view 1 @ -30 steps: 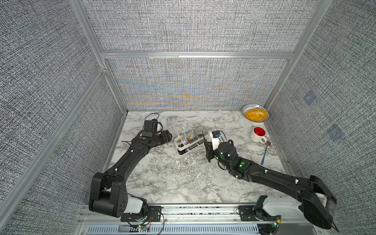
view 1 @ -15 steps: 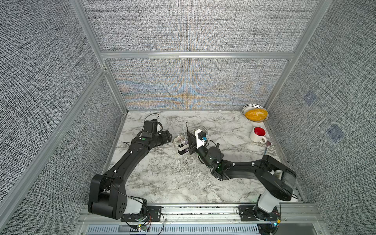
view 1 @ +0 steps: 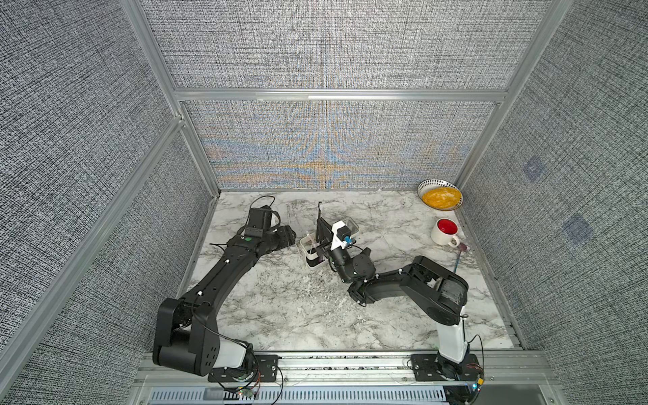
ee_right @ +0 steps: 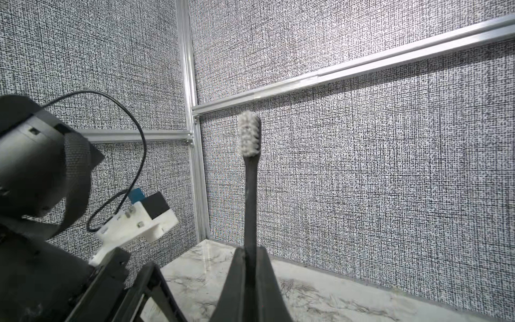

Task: Place the toothbrush into the toothbrush holder
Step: Place the toothbrush in the toothbrush holder.

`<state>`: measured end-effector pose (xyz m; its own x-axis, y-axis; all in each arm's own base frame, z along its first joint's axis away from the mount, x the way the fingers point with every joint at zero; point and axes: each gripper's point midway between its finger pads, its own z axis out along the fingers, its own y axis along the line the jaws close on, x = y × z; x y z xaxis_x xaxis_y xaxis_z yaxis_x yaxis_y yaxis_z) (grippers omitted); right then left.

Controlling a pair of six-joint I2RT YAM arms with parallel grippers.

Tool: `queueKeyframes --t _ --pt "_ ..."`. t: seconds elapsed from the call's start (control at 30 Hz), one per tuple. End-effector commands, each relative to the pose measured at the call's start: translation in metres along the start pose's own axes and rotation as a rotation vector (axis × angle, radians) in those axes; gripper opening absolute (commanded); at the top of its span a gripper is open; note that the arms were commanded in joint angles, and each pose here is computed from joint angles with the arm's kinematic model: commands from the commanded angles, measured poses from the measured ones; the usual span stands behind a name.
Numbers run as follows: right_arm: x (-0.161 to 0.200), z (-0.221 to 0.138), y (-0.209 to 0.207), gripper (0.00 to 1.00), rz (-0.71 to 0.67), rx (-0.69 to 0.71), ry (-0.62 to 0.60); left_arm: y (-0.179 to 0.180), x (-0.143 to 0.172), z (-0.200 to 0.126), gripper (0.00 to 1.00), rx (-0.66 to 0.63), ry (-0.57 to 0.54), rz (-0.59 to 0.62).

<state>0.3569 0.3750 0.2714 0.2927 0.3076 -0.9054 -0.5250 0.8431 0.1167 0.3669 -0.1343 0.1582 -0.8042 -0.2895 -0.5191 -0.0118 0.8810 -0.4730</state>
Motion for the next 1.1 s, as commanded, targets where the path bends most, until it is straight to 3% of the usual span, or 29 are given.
queueKeyframes --t 0.0,0.77,1.07 --pt "-0.008 0.000 -0.006 0.01 0.009 0.028 -0.055 0.002 0.000 0.001 0.70 -0.010 0.001 0.015" --pt "0.048 -0.009 -0.023 0.02 0.004 0.069 0.003 0.003 -0.002 -0.003 0.70 -0.021 -0.005 0.023" --pt "0.043 -0.015 -0.023 0.29 0.003 0.055 -0.004 0.003 -0.002 -0.003 0.70 -0.020 -0.004 0.022"
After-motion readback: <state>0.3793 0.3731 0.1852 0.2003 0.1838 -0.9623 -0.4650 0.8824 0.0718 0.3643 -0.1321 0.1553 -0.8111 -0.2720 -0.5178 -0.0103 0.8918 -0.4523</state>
